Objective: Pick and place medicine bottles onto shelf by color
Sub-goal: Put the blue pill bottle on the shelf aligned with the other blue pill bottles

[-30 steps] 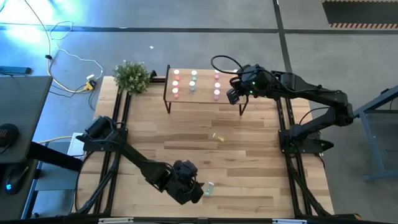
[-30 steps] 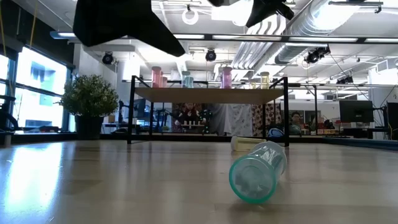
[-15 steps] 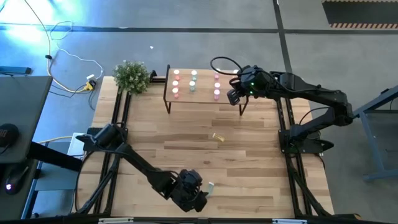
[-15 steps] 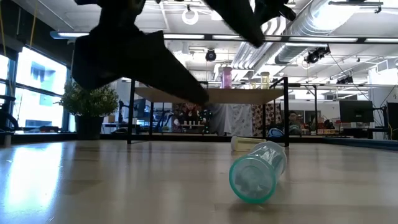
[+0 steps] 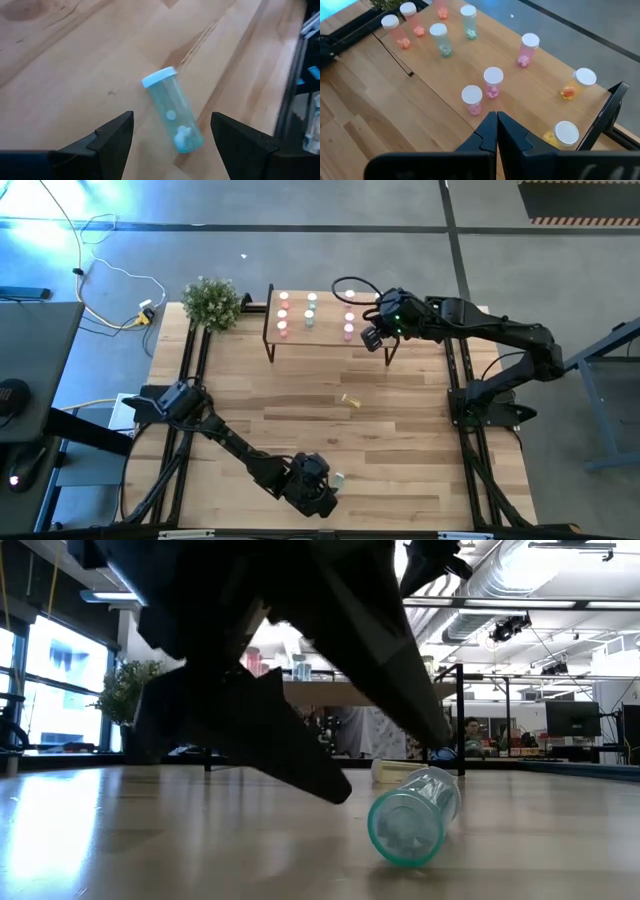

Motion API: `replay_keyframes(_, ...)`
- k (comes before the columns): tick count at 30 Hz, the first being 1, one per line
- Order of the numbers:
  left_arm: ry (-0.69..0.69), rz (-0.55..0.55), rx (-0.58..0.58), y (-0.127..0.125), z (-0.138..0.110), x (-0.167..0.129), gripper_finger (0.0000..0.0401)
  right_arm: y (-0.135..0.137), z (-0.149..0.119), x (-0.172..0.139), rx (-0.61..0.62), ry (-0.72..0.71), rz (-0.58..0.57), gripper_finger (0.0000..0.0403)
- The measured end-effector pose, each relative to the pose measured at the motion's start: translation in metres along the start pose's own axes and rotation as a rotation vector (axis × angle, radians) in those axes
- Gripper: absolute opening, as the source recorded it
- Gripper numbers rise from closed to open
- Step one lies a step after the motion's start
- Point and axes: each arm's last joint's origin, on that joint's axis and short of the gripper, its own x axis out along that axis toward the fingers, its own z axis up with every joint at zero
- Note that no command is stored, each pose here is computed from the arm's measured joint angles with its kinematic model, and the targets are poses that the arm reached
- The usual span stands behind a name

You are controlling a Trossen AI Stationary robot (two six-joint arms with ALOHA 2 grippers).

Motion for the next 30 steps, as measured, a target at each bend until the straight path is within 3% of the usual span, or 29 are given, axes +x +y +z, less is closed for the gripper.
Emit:
replay_keyframes(15, 0.060, 0.004, 0.036, 0.007, 0.012, 0.008, 0.0257, 0.000, 0.000, 0.001, -0.001, 0.001, -0.005, 0.0000)
replay_keyframes(30, 0.078, 0.041, 0.089, 0.011, 0.004, 0.011, 0.0248, 0.000, 0.000, 0.001, -0.001, -0.011, -0.028, 0.0000)
